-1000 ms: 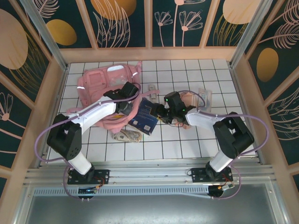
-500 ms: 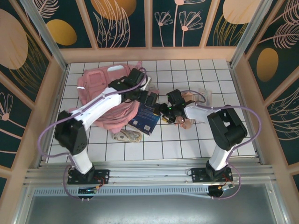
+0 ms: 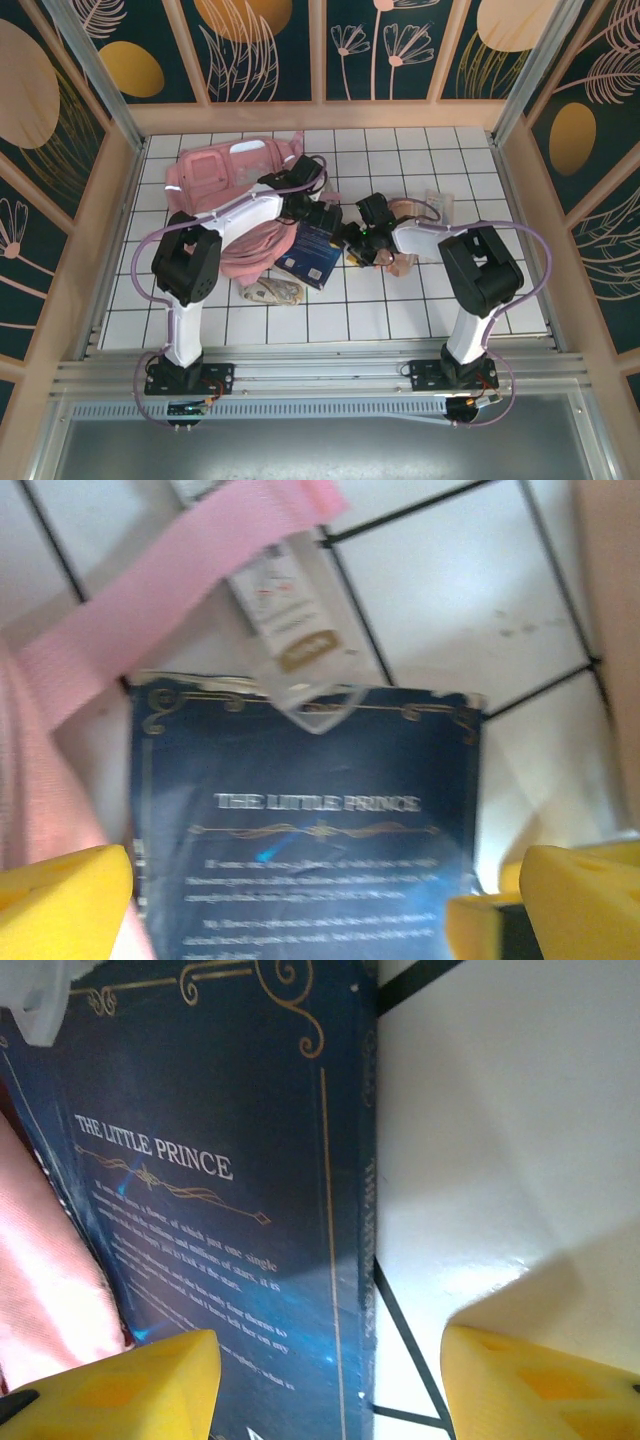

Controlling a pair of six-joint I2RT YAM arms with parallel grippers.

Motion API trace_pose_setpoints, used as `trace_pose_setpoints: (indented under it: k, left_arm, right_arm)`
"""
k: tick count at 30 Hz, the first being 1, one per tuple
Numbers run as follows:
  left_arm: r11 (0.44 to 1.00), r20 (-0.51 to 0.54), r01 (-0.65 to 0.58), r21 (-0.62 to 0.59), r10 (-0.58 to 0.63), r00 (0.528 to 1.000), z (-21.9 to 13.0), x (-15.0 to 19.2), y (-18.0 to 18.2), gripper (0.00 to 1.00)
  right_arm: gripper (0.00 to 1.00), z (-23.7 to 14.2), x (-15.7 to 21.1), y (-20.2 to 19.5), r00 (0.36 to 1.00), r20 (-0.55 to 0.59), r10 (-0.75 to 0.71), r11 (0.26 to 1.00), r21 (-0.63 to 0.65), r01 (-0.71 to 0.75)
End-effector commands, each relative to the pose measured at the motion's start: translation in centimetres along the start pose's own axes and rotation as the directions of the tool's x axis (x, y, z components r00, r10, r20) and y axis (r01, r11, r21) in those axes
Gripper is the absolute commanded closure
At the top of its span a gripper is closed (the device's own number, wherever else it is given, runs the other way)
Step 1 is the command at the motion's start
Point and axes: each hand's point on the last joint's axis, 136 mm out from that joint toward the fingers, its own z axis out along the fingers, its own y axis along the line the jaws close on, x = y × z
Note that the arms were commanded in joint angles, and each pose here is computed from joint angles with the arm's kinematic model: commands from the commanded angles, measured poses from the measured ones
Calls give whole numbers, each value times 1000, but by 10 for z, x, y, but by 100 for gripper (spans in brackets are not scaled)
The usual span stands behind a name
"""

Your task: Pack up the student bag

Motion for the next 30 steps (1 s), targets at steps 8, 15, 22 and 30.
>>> trace_pose_setpoints:
  k: [8, 15, 22, 30]
  left_arm:
    - [993, -84, 15, -118, -25, 996, 37, 18, 48, 7]
    - [996, -184, 45, -73, -58, 981, 72, 67, 58, 47]
    - [992, -255, 115, 50, -99, 962, 85, 98, 45, 63]
    - [979, -322, 152, 138, -101, 941, 93, 126, 35, 71]
  right_arm:
    - [40, 13, -2, -7, 998, 20, 54, 999, -7, -54]
    - [40, 30, 0, -9, 999, -7, 53, 999, -2, -53]
    - [40, 41, -7, -1, 999, 3, 52, 999, -3, -52]
    - [40, 58, -7, 25, 1000, -21, -15, 997, -79, 14]
